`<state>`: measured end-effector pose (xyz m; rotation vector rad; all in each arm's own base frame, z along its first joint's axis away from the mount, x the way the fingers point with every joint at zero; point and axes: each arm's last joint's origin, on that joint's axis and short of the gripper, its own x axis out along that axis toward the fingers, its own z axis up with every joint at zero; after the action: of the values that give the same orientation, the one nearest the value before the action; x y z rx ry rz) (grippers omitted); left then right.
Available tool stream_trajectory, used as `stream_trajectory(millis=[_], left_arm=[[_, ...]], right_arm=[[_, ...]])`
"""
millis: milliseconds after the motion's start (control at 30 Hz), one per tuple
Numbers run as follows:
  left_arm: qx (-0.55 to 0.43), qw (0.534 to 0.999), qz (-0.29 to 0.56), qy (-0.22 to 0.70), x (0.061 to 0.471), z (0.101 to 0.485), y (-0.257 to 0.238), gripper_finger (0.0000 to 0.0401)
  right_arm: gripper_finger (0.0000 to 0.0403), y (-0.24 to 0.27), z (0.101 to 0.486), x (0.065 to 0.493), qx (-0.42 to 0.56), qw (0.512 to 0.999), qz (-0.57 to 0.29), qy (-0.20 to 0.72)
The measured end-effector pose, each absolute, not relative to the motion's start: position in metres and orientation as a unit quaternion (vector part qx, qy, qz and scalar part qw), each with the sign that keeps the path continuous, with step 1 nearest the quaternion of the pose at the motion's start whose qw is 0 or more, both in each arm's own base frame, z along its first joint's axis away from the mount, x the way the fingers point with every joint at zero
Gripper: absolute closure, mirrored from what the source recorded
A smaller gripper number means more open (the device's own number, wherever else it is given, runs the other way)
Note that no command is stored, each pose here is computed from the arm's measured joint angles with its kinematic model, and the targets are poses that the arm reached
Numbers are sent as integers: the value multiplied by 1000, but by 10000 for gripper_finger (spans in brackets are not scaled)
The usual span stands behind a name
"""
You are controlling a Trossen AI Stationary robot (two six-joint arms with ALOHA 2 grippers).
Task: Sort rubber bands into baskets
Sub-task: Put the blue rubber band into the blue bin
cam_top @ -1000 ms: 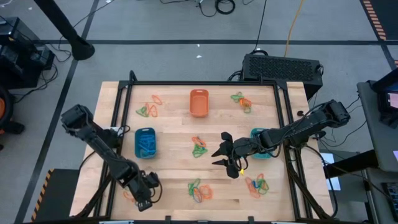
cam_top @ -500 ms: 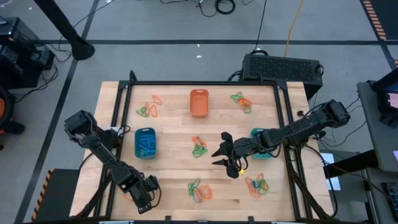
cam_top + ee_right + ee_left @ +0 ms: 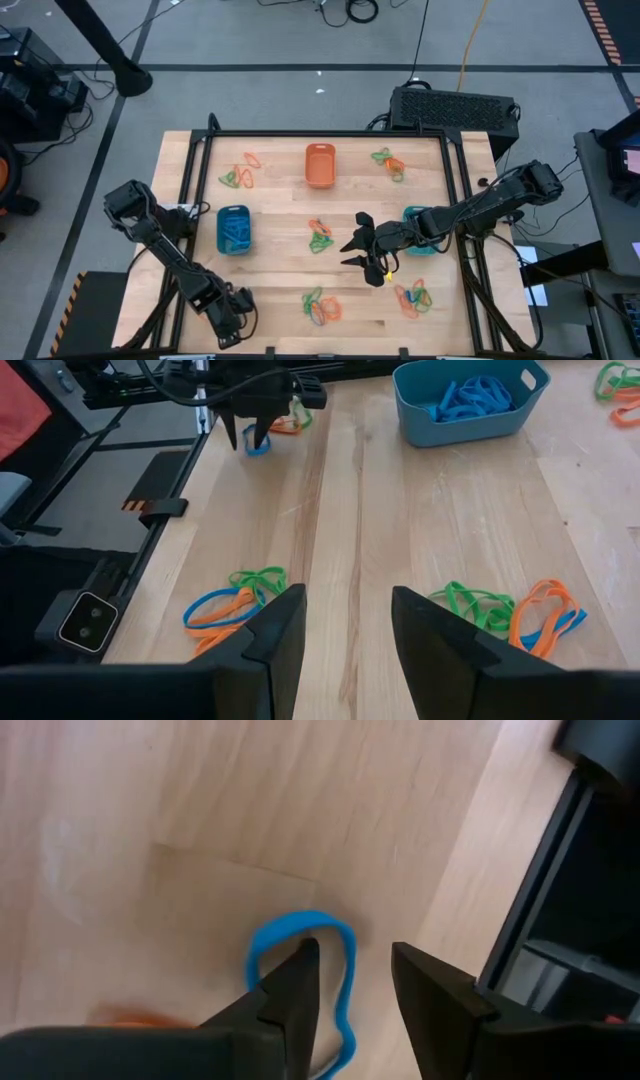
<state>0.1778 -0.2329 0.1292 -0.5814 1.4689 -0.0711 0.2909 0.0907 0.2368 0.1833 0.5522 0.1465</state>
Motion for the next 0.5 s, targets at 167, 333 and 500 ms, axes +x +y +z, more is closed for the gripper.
stream_trajectory(millis=[167,333,500], left_arm=[[-232,721,-28,652,177,128,-231,265],[-235,724,-33,648,177,124,-232,265],[-236,720,-44,651,178,116,-239,265]], right_arm=[[261,91,237,291,90,955,72,272],[261,91,237,291,90,955,72,272],[261,91,237,291,90,955,72,272]])
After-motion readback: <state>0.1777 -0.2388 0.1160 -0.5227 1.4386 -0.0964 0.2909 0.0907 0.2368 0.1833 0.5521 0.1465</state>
